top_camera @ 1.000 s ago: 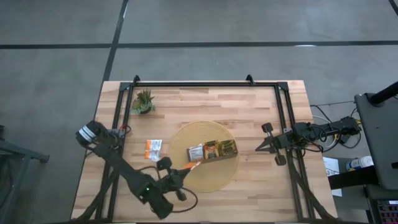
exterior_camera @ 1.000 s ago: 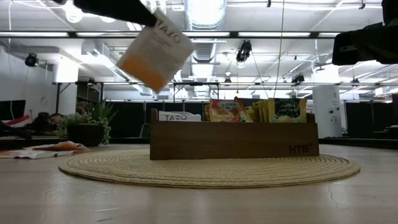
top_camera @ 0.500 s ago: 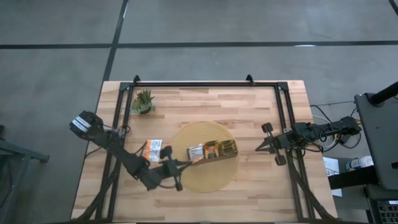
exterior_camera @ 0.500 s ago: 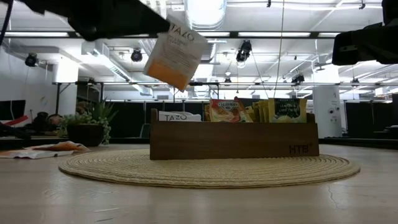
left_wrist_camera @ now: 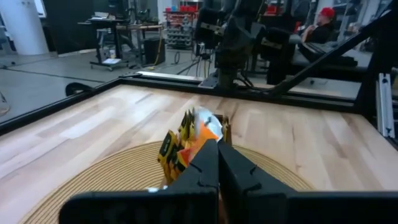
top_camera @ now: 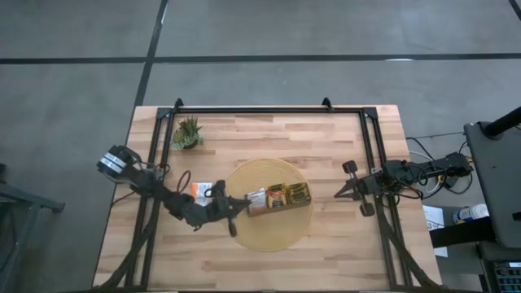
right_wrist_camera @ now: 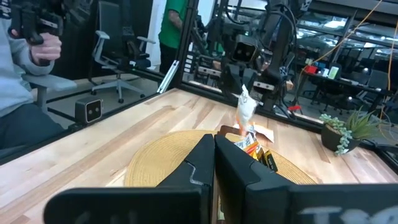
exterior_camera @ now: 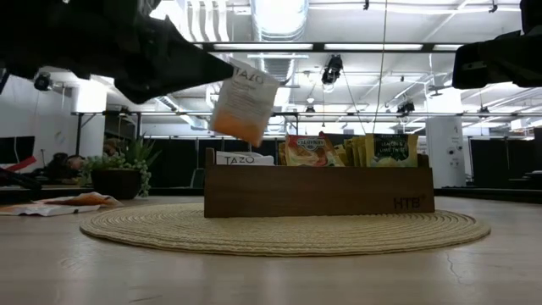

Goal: Pick & Place Tea
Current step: Put the bottom white tea bag into the left of the wooden organizer

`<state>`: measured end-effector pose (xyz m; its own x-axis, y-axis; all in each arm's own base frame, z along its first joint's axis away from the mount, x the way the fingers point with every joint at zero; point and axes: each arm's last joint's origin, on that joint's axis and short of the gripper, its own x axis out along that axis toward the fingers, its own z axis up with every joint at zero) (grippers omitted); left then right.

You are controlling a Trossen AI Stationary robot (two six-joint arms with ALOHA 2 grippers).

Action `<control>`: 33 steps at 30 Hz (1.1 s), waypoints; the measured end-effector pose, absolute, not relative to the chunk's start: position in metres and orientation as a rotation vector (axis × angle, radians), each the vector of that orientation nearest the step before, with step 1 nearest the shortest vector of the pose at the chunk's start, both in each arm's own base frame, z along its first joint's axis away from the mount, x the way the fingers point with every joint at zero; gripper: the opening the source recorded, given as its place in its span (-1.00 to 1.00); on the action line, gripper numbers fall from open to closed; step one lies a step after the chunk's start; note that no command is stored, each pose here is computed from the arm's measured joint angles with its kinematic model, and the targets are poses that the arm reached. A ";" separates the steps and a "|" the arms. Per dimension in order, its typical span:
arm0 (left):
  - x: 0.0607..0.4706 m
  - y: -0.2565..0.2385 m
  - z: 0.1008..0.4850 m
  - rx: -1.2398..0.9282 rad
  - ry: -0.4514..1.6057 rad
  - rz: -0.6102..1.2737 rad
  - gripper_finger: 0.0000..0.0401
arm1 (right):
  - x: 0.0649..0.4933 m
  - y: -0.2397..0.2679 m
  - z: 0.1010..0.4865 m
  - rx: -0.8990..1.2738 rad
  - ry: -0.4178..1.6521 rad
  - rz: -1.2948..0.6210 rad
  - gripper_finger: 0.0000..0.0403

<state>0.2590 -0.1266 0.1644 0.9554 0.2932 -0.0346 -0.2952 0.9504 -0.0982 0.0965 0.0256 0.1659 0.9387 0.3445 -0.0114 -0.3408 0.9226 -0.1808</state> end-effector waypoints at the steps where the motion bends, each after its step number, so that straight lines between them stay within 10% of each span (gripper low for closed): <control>1: 0.260 -0.126 0.163 -0.109 0.014 0.298 -1.00 | 0.097 0.026 0.166 -0.182 -0.021 0.351 -0.96; 33: 0.273 -0.116 0.118 -0.072 0.148 0.415 -1.00 | 0.097 0.026 0.166 -0.182 -0.021 0.351 -0.96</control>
<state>0.2734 -0.1159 0.1179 0.9047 0.3959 -0.1576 -0.4063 0.9129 -0.0393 0.0965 0.0256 0.1660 0.9389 0.3441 -0.0108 -0.3403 0.9228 -0.1809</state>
